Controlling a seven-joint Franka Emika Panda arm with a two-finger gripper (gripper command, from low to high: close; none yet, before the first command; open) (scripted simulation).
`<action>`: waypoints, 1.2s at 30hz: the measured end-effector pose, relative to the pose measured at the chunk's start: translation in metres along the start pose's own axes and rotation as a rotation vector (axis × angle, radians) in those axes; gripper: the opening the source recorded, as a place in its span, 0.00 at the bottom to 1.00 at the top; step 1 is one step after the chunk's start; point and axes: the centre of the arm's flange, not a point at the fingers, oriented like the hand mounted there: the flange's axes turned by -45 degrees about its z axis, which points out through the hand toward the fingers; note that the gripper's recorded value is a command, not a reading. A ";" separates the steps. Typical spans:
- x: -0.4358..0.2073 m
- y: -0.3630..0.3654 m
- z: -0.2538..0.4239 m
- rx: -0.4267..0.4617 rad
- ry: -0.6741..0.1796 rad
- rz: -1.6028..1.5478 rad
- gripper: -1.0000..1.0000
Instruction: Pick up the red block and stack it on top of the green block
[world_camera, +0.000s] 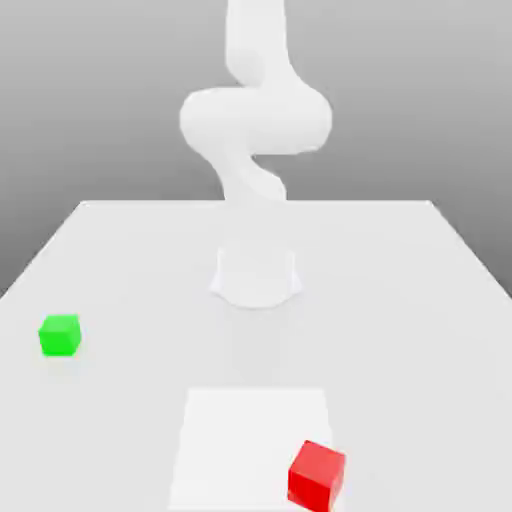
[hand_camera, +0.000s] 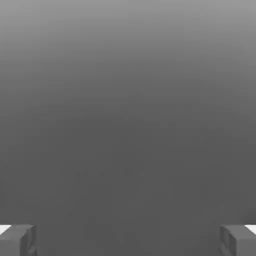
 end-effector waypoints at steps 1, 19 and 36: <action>-0.001 -0.004 0.022 -0.015 -0.031 0.015 0.50; -0.141 -0.042 0.335 -0.161 -0.520 0.277 0.50; -0.279 -0.062 0.454 -0.161 -0.712 0.407 0.00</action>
